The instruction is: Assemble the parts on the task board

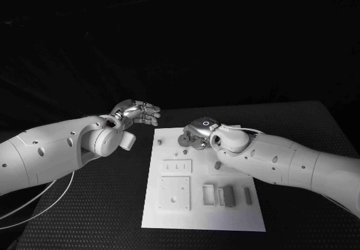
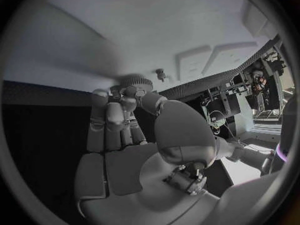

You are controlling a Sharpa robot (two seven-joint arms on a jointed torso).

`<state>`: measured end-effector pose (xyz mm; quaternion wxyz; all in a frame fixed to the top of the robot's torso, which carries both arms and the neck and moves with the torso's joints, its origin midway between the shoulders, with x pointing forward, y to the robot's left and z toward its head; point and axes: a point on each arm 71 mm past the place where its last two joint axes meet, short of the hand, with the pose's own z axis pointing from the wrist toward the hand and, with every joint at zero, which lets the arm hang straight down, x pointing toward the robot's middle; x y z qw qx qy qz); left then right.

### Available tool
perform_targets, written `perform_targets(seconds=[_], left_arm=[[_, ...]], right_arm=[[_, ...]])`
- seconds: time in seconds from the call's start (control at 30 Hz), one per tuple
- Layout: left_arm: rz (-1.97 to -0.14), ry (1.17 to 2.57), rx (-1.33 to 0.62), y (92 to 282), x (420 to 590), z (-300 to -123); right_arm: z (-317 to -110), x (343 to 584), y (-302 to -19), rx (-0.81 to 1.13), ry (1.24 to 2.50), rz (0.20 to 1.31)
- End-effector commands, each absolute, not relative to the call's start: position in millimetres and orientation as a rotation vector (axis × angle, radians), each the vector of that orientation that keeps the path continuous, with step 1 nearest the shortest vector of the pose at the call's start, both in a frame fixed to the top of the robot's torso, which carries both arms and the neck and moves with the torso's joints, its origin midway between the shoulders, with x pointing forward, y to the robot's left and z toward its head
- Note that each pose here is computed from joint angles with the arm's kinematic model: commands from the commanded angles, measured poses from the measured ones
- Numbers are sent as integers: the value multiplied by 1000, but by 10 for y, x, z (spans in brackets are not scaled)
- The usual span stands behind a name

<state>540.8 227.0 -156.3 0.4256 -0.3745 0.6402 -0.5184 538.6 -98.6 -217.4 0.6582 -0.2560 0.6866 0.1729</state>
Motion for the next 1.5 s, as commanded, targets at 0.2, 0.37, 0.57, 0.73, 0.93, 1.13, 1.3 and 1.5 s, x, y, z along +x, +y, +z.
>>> perform_targets(seconds=[0.2, 0.37, 0.57, 0.73, 0.93, 1.13, 1.3, 1.5], left_arm=[[-1313, 1607, -924, 2242, 5408, -1553], [-1314, 1607, -924, 2241, 5408, -1553], [-1310, 1604, -926, 2257, 5410, -1553], [-1310, 1604, -926, 2261, 5409, -1553], [-1310, 1605, -926, 2256, 5409, -1553], [-1308, 1606, -927, 2257, 5407, -1553], [-1309, 1606, -927, 2251, 5409, -1554], [-1310, 1607, -926, 2243, 5410, -1554]], right_arm=[[-2210, 5308, -920, -596, 1550, 427], [-2187, 5313, -942, -570, 1524, 434], [-2195, 5316, -964, -574, 1536, 427], [-2211, 5322, -965, -580, 1555, 426], [-2232, 5331, -944, -587, 1581, 424], [-2244, 5340, -922, -594, 1593, 426], [-2260, 5374, -905, -596, 1605, 416], [-2255, 5378, -893, -591, 1598, 415]])
